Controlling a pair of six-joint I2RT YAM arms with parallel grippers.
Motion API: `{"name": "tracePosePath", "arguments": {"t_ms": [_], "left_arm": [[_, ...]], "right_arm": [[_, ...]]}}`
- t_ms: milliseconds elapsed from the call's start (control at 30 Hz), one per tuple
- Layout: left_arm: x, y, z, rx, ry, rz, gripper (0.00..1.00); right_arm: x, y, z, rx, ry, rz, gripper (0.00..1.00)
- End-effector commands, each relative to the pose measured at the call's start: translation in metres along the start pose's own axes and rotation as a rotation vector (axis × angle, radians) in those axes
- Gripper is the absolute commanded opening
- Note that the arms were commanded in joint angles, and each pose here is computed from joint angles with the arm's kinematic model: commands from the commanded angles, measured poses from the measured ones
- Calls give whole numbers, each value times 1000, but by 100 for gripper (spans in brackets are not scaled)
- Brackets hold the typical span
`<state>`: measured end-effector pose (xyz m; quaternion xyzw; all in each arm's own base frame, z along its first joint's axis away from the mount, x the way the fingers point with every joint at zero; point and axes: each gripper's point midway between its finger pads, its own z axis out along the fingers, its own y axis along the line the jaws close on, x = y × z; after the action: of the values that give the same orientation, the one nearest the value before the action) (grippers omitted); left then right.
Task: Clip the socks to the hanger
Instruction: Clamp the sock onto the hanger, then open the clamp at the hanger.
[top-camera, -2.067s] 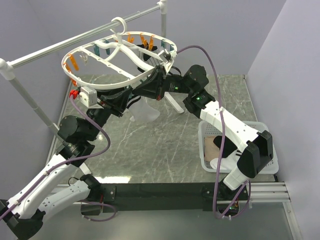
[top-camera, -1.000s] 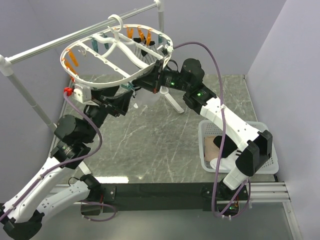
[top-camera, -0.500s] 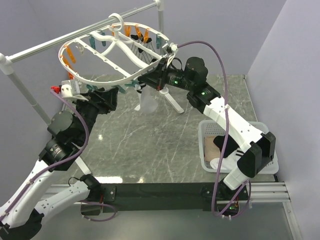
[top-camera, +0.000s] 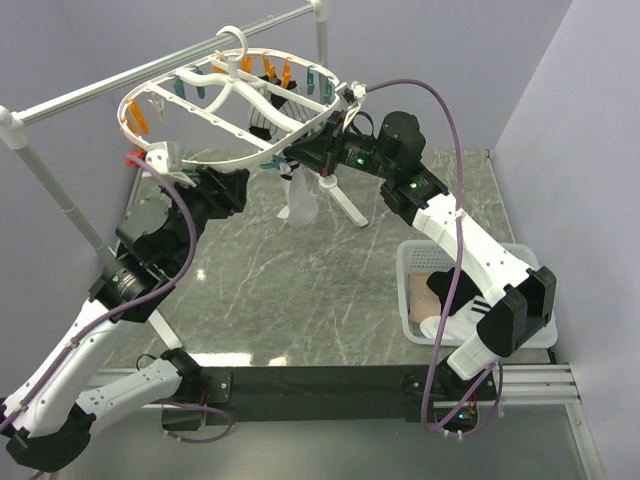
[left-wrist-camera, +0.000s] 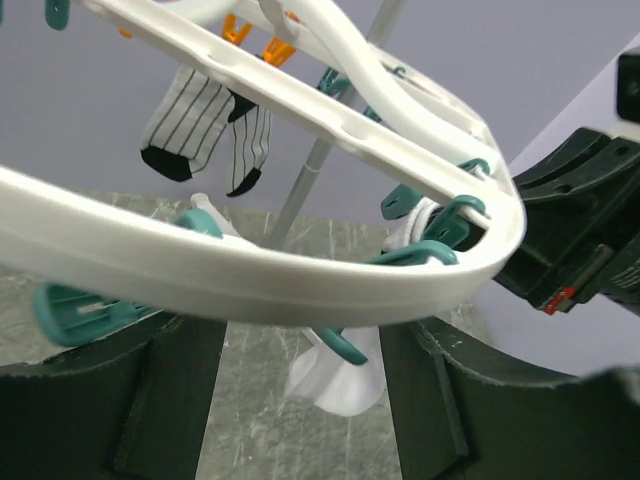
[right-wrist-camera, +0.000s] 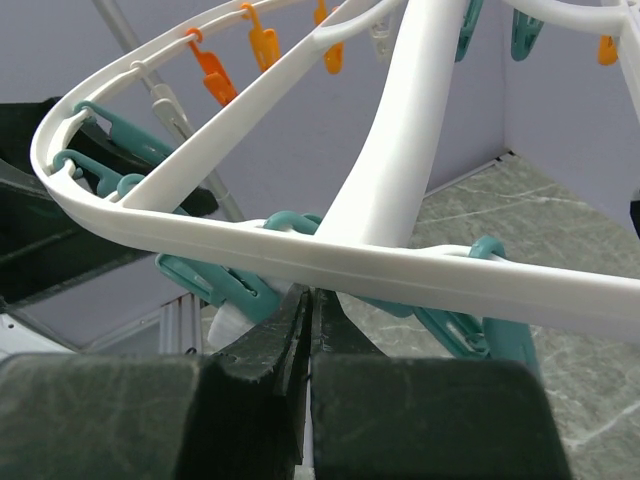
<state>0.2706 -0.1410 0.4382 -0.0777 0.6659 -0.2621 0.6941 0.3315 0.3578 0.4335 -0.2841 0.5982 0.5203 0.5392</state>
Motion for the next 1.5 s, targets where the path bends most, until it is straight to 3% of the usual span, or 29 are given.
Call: {"name": "tracePosePath", "arguments": {"t_ms": [0,600,733,900,1000,1033,1133,1267,1467], "left_arm": [[-16,-18,5,79,-34,1,65],[-47,-14,-9,99,-165,-31,61],[-46,-17,-10,118,-164,-18,43],[-41,-21,-5,139,-142,1,32],[-38,-23,-3,146,-131,6,29],[-39,-24,-3,152,-133,2,29],[-37,-26,-2,159,-130,-13,29],[-34,-28,0,163,-117,-37,28],[-32,-36,3,190,-103,-98,27]], "right_arm": [[-27,10,-11,-12,-68,-49,0],[-25,13,-9,-36,-66,-29,0],[-24,13,-12,-34,-69,-34,0],[-23,17,-14,-43,-63,-41,0],[-24,23,-18,-59,-57,-57,16],[-21,25,-20,-66,-50,-62,28],[-23,38,-32,-94,-55,-106,46],[-34,64,-56,-131,-102,-202,53],[-30,87,-73,-169,-168,-291,55]]}}
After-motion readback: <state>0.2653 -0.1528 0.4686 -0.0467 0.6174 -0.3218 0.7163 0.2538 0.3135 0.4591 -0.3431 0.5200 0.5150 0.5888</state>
